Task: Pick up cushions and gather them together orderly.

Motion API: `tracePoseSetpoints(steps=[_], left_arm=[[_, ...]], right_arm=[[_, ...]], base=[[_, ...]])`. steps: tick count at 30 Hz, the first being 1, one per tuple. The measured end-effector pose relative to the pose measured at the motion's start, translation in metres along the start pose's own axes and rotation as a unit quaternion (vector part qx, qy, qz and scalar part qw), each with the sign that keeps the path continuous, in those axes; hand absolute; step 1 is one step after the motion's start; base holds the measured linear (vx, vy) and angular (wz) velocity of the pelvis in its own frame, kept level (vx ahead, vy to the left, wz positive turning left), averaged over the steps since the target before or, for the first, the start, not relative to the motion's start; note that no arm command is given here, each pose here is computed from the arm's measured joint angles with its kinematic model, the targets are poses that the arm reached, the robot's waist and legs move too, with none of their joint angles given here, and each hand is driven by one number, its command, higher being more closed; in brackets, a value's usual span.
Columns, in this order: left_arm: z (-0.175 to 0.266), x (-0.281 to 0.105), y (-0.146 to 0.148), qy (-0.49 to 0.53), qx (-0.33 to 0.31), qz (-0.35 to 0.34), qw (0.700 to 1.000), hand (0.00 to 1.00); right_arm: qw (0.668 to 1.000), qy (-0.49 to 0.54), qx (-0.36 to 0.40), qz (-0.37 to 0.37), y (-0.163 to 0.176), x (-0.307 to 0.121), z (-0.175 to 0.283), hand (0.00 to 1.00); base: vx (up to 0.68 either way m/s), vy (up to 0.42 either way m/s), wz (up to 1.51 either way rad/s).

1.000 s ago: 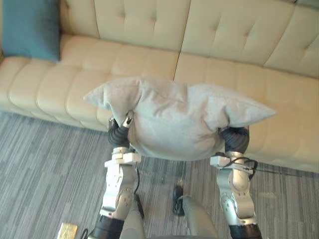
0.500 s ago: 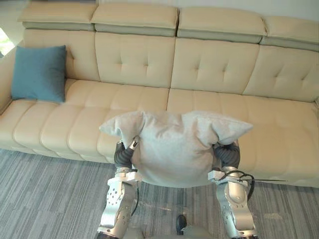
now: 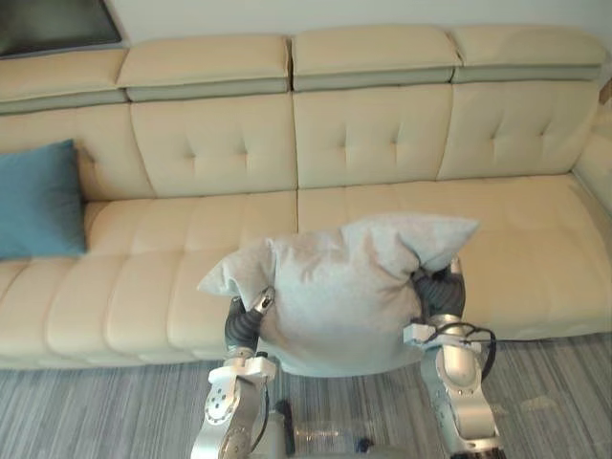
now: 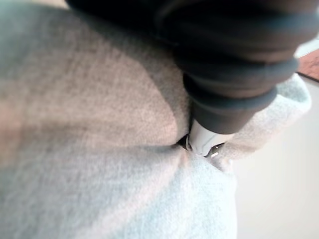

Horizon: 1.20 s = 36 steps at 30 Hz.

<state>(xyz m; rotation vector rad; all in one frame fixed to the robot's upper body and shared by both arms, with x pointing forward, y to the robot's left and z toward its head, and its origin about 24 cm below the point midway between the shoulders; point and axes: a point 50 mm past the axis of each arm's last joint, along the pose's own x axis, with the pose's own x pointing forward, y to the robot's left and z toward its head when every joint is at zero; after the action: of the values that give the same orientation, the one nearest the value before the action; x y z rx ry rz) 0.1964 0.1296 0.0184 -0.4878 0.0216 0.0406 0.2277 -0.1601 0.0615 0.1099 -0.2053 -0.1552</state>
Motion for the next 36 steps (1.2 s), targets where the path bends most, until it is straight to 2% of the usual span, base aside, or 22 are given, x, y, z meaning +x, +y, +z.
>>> tracePoseSetpoints(steps=[9,14,21,28,36], left_arm=[[0.011,0.011,-0.003,-0.028,0.01,-0.015,0.999,1.0],[0.002,0.016,-0.015,-0.012,-0.003,-0.019,1.0,1.0],[0.018,0.017,-0.031,-0.052,-0.017,-0.063,0.997,1.0],[0.004,0.013,-0.028,-0.017,0.001,-0.071,0.997,1.0],[-0.001,0.013,-0.02,0.0,0.025,-0.07,0.997,1.0]], right_arm=[[1.0,-0.005,-0.014,0.004,0.002,0.005,0.0,1.0],[0.999,0.002,-0.041,-0.007,-0.014,0.0,0.0,1.0],[0.998,-0.059,-0.026,-0.015,-0.017,-0.013,0.032,1.0],[0.998,-0.016,-0.023,-0.048,-0.025,-0.014,0.012,1.0],[0.999,0.007,-0.03,-0.039,-0.022,0.001,-0.003,1.0]], base=[[0.33,-0.066,0.1],[0.23,-0.158,0.38],[0.11,0.009,0.1],[0.0,0.158,0.07],[0.04,0.084,0.03]])
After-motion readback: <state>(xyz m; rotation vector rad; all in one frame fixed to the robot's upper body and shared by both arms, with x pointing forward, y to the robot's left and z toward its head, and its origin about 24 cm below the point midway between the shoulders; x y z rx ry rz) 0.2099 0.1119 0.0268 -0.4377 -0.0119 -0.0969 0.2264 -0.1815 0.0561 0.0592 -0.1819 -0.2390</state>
